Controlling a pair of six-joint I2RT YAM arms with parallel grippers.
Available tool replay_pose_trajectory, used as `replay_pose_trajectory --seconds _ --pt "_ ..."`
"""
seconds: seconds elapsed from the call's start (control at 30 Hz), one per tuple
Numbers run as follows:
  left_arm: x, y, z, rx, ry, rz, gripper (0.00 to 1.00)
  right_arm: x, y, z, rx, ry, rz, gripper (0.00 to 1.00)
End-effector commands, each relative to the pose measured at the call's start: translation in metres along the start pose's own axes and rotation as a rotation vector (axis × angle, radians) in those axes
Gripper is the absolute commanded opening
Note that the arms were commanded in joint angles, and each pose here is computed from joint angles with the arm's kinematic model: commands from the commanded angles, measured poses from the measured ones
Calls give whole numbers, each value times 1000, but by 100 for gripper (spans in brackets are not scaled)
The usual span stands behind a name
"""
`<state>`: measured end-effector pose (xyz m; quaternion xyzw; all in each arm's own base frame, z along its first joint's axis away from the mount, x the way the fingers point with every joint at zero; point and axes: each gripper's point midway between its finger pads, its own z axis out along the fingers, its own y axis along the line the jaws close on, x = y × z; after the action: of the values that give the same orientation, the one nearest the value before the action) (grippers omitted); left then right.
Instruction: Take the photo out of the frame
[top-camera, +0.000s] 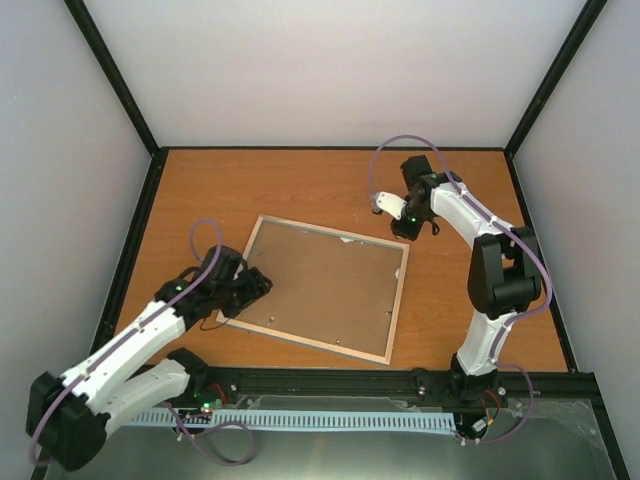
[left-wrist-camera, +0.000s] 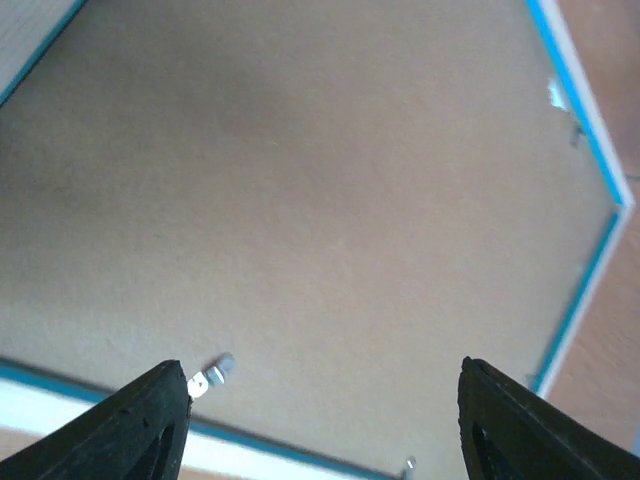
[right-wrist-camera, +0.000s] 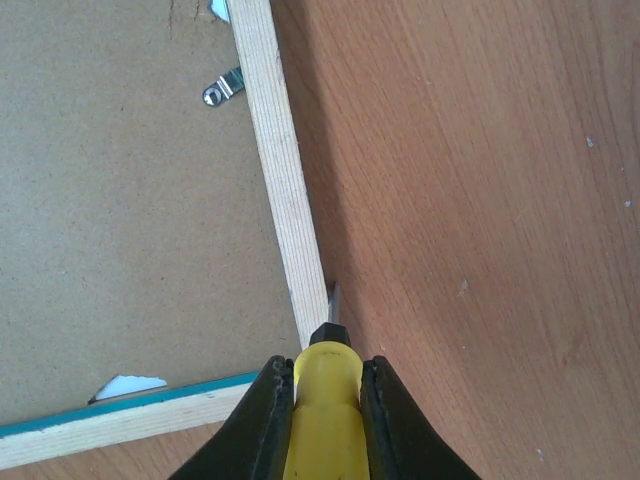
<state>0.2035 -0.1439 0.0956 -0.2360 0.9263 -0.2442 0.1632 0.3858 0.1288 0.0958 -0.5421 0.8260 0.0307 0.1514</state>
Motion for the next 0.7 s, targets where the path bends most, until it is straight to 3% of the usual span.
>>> replay_pose_trajectory --seconds 0.0,0.1,0.33,0.67 --pt "39 32 -21 -91 166 -24 73 4 3 -3 5 9 -21 3" --pt "58 58 -23 -166 235 -39 74 1 3 -2 2 2 -13 3" --pt "92 74 -2 -120 364 -132 77 1 7 -6 -4 -9 -7 3" --pt "30 41 33 -69 110 -60 78 18 38 -15 -88 20 -48 3"
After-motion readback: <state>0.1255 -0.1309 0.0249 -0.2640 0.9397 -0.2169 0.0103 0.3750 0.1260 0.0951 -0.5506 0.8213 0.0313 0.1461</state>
